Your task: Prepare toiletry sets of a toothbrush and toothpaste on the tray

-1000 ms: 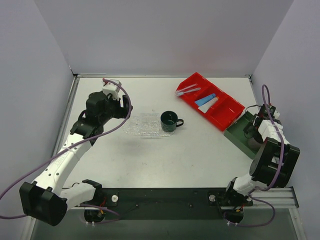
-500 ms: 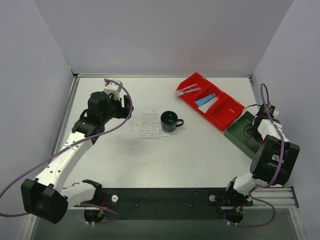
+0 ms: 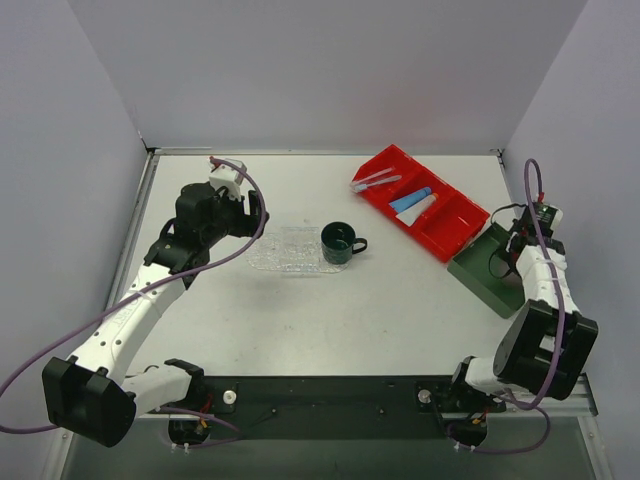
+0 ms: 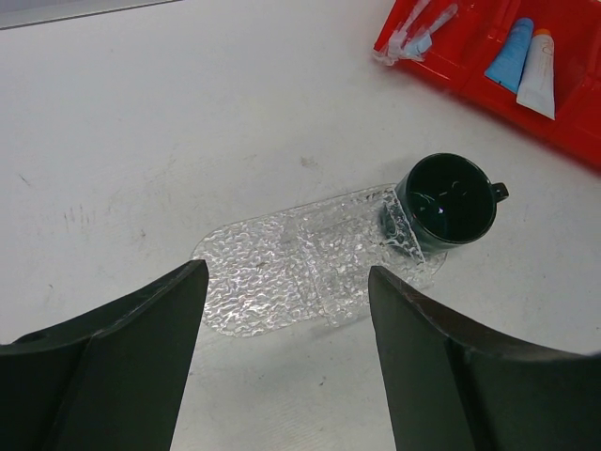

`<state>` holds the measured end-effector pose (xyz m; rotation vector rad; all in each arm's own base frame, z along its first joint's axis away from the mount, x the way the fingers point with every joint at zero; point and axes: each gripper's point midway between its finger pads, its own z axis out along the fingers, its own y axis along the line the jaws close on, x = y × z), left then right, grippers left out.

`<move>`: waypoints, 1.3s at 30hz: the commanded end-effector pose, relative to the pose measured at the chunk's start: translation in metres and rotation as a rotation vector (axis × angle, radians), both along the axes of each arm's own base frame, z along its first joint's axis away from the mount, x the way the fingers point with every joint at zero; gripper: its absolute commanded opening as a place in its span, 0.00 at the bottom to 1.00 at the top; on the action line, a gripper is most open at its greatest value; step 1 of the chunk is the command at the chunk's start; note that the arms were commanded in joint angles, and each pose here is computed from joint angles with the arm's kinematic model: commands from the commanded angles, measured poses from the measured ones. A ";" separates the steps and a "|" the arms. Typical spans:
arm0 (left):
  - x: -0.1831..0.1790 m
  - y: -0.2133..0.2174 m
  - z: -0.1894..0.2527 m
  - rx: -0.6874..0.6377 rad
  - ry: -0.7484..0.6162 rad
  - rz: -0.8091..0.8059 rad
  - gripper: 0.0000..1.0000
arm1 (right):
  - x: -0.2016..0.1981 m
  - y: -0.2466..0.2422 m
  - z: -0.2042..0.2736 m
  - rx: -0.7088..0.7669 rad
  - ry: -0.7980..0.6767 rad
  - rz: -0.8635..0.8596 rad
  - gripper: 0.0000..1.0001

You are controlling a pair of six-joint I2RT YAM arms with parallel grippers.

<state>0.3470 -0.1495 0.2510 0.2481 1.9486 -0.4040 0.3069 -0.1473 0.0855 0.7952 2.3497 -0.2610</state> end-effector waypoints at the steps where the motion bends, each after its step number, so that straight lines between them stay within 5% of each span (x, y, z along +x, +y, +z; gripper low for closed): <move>1: 0.002 -0.011 0.014 -0.035 -0.051 -0.044 0.79 | 0.015 0.018 0.064 -0.072 -0.152 0.099 0.00; 9: -0.001 -0.022 0.011 -0.046 -0.038 -0.092 0.79 | 0.034 0.106 0.159 -0.034 -0.345 0.437 0.00; 15: -0.014 -0.051 0.006 -0.025 -0.029 -0.223 0.78 | 0.015 0.199 0.179 0.033 -0.340 0.792 0.00; 21: -0.038 -0.088 0.014 -0.133 -0.024 -0.450 0.79 | -0.030 0.285 0.188 0.210 -0.349 1.139 0.00; 30: -0.108 -0.145 0.032 -0.286 -0.035 -0.907 0.79 | -0.121 0.358 0.182 0.282 -0.240 1.535 0.00; 39: -0.145 -0.166 0.043 -0.370 -0.053 -1.043 0.78 | -0.185 0.396 0.197 0.430 -0.209 1.766 0.00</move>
